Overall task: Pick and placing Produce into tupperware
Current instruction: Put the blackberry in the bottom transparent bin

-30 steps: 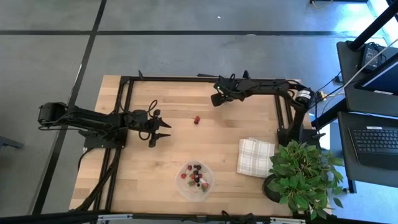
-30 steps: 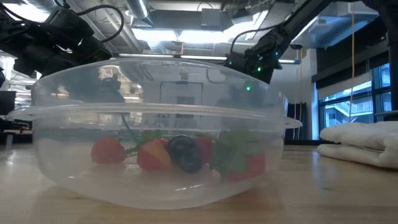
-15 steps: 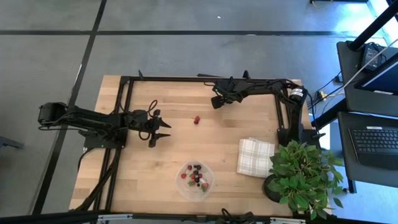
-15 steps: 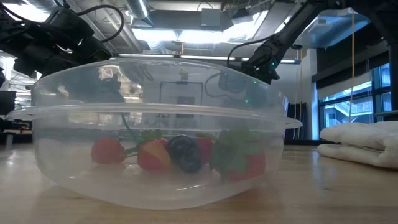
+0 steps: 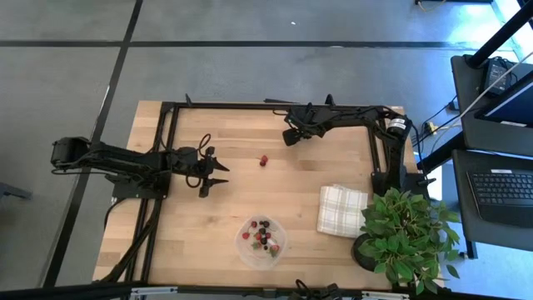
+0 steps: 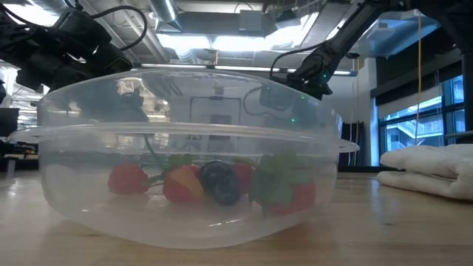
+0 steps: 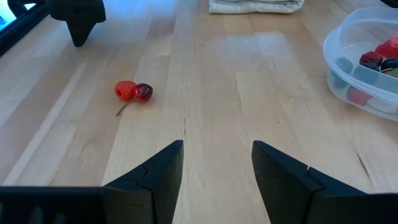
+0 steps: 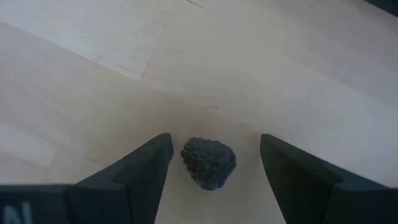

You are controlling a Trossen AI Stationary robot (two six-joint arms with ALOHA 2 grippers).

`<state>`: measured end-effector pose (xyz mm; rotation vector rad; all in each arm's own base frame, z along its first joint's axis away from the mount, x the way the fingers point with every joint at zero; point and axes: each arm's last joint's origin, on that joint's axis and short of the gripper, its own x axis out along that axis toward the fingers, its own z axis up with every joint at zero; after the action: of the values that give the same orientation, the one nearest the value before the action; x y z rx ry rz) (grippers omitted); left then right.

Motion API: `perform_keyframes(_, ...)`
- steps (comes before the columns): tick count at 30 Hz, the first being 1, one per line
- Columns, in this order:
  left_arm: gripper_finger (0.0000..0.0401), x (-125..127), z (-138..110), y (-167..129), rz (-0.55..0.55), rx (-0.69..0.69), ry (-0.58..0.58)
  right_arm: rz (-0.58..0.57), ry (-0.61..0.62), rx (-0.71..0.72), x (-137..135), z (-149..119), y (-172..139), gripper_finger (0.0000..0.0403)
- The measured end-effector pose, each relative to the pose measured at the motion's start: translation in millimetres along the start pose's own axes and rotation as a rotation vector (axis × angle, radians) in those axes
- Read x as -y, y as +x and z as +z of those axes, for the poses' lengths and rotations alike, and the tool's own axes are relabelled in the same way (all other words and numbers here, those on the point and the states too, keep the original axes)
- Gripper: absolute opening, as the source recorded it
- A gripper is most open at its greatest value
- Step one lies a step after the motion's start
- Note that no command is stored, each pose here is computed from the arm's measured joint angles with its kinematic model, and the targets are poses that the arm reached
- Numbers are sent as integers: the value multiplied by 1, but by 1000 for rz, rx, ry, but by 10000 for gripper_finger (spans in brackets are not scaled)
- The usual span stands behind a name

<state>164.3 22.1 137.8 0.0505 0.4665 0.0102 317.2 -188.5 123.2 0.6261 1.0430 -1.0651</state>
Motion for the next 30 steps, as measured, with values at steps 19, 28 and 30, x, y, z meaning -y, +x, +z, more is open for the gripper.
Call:
perform_keyframes(19, 185, 0, 0, 0, 0, 0, 0, 53, 37, -35, -1, -1, 1, 210)
perform_keyframes(28, 185, 0, 0, 0, 0, 0, 0, 65, 30, -37, -2, -1, 1, 155)
perform_keyframes(30, 185, 0, 0, 0, 0, 0, 0, 66, 29, -38, -2, -1, 1, 145)
